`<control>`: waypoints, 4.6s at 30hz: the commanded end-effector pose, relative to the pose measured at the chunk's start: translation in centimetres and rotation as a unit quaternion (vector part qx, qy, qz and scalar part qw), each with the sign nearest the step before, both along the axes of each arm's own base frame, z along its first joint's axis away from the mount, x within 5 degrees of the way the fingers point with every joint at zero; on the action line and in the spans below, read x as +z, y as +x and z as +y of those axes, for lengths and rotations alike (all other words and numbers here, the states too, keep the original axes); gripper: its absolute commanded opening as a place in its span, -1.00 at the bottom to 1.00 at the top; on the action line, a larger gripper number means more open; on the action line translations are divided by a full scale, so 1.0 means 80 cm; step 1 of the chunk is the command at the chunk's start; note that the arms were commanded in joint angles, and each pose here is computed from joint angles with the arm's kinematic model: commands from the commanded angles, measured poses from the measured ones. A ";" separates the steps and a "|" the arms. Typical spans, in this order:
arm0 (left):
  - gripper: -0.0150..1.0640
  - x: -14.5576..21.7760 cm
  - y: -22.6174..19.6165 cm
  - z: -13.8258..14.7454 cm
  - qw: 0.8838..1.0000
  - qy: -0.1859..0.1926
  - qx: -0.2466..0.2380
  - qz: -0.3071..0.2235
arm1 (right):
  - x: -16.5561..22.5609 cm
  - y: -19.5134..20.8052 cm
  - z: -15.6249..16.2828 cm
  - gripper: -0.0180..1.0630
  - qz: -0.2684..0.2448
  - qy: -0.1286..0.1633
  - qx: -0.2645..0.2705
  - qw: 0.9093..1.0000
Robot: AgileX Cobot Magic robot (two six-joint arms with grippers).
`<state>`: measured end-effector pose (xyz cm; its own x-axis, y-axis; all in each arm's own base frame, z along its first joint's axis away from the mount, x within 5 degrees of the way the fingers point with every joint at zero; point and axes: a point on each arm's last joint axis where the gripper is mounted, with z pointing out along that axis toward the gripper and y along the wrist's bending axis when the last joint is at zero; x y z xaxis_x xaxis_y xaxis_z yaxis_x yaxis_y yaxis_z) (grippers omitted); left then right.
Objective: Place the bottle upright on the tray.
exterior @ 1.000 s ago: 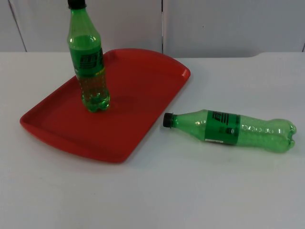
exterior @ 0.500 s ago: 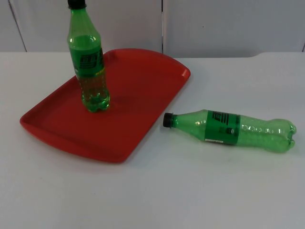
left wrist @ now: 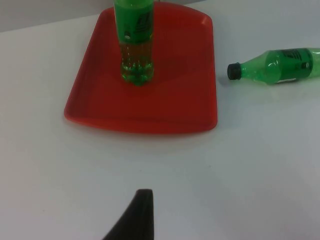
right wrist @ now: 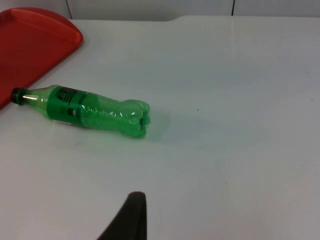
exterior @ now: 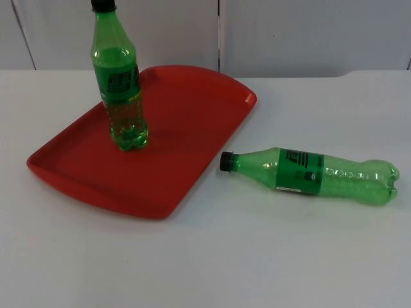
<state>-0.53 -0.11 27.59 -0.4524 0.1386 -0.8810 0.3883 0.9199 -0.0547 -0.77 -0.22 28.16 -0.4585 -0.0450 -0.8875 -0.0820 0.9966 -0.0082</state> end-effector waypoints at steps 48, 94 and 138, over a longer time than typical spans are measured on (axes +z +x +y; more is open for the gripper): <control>0.98 -0.002 0.000 -0.001 1.000 -0.006 -0.005 0.004 | -0.002 0.001 0.000 0.98 -0.002 0.001 -0.003 1.000; 0.98 -0.002 0.000 -0.001 1.000 -0.006 -0.005 0.004 | -0.002 0.001 0.000 0.98 -0.002 0.001 -0.003 1.000; 0.98 -0.002 0.000 -0.001 1.000 -0.006 -0.005 0.004 | 0.007 -0.003 0.005 0.98 -0.018 0.021 0.010 1.000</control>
<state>-0.54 -0.12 27.59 -0.4529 0.1376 -0.8809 0.3895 0.9193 -0.0567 -0.84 0.03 28.31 -0.4539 -0.0313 -0.8905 -0.1011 0.9947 0.0165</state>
